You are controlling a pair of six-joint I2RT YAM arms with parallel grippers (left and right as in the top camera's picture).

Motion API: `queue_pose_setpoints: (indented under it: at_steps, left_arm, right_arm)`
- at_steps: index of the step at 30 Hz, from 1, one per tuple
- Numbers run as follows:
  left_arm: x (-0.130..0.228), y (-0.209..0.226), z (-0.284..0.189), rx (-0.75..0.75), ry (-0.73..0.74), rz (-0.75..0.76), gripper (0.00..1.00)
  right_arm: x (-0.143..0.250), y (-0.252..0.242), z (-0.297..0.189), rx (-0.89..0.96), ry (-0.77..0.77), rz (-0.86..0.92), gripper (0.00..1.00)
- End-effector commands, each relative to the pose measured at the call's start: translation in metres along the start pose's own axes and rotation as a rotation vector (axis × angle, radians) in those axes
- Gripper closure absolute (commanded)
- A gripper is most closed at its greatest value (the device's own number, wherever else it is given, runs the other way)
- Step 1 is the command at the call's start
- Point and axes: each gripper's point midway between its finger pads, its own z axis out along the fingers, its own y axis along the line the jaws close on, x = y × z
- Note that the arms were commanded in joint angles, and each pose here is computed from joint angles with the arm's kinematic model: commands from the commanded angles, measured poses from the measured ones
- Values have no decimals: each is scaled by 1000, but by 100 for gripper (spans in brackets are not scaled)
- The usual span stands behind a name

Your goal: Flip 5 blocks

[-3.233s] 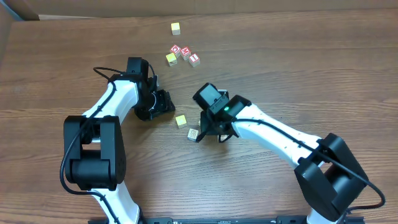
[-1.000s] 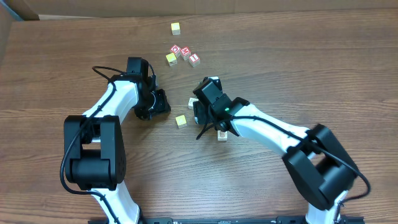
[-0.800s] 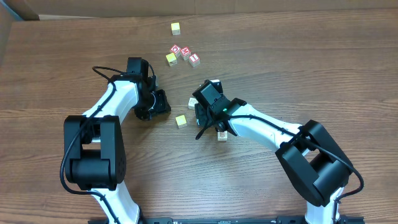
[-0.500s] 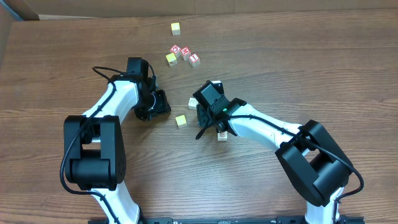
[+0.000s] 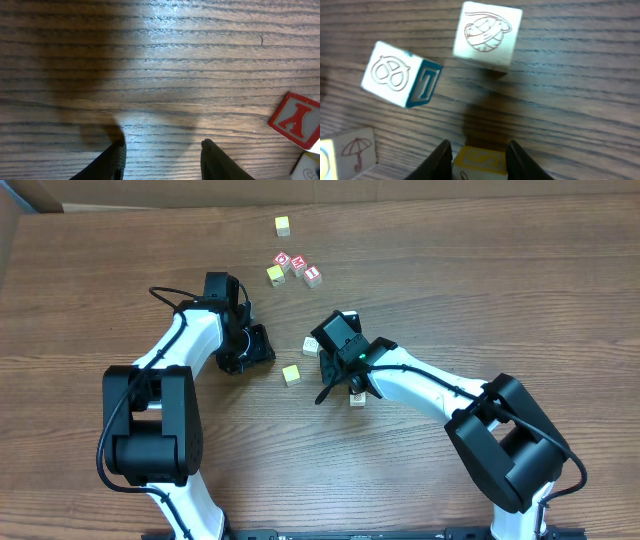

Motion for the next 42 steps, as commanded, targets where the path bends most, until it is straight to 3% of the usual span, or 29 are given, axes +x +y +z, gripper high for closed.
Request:
queue_pose_setpoints:
  at_steps: [1,8,20,34,42]
  left_arm:
    - [4,6,5,-17,20,-20,58]
    - [4,6,5,-16,19,-20,58]
    - [7,7,5,-20,32,-23,58]
    - [10,8,6,-22,42,-26,58]
    - [14,10,12,-22,41,-25,58]
  right_arm:
    - [-22,11,-25,-51,-62,28,73]
    - [-32,22,-62,-121,-96,35,77]
    - [-4,40,-111,-183,-22,86,78]
    - [20,32,-104,-16,-35,46,77]
    - [29,26,-69,44,-12,63,77]
